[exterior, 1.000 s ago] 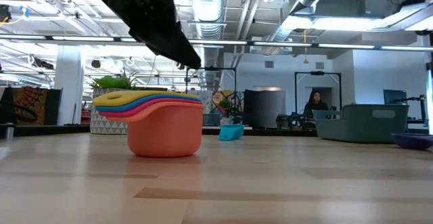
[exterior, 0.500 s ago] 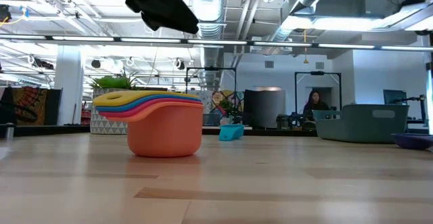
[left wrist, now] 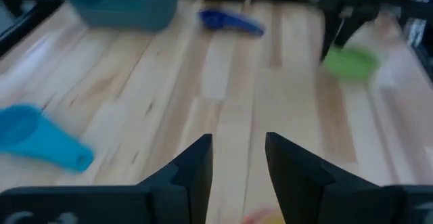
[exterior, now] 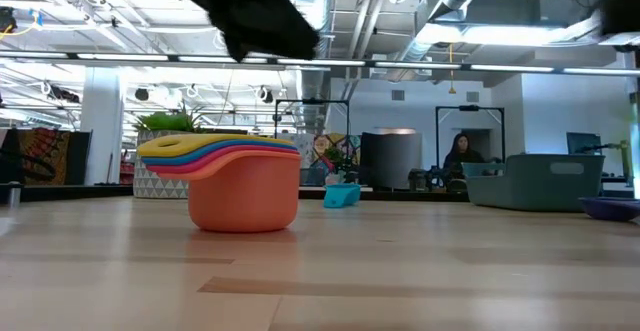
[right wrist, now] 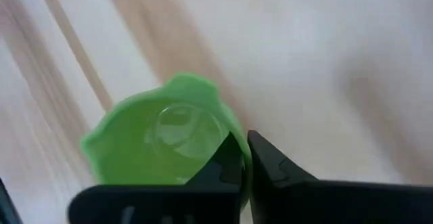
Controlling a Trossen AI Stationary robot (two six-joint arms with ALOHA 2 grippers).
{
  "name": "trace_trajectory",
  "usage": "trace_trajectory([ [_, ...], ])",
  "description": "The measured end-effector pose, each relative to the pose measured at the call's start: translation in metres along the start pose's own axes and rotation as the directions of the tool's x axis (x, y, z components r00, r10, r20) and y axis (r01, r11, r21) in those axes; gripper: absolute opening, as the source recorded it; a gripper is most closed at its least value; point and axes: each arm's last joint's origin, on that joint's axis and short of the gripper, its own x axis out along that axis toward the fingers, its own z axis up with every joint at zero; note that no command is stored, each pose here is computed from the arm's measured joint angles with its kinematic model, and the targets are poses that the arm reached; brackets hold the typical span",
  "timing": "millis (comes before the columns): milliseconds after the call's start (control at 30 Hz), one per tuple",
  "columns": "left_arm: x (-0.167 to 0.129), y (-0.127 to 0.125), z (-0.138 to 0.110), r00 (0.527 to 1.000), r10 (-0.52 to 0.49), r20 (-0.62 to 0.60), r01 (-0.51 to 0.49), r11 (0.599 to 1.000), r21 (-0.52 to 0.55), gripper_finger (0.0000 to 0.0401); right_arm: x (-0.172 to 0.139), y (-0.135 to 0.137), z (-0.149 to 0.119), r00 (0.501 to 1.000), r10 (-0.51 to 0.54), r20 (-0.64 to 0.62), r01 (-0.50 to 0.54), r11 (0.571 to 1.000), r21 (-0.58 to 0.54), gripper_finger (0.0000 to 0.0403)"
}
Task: Nest measuring cups in basket
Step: Stack the green measuring cup into the yellow measuring cup
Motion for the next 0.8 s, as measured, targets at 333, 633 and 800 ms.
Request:
trace_trajectory([
  [333, 0.022, -0.01, -0.006, 0.995, -0.006, 0.102, 0.004, 1.0, 0.021, 0.0126, 0.023, -0.002, 0.081, 0.834, -0.107, 0.542, -0.054, 0.96, 0.273, 0.0026],
  [633, 0.025, 0.0, 0.005, 0.985, 0.098, 0.141, -0.104, 0.994, 0.032, 0.0126, 0.032, -0.013, 0.124, 0.774, -0.15, 0.615, -0.033, 0.961, 0.276, 0.003],
  [800, 0.026, 0.0, 0.016, 0.98, 0.107, 0.169, -0.118, 0.991, 0.058, 0.0126, 0.036, -0.023, 0.136, 0.76, -0.199, 0.618, -0.009, 0.948, 0.317, 0.0024],
])
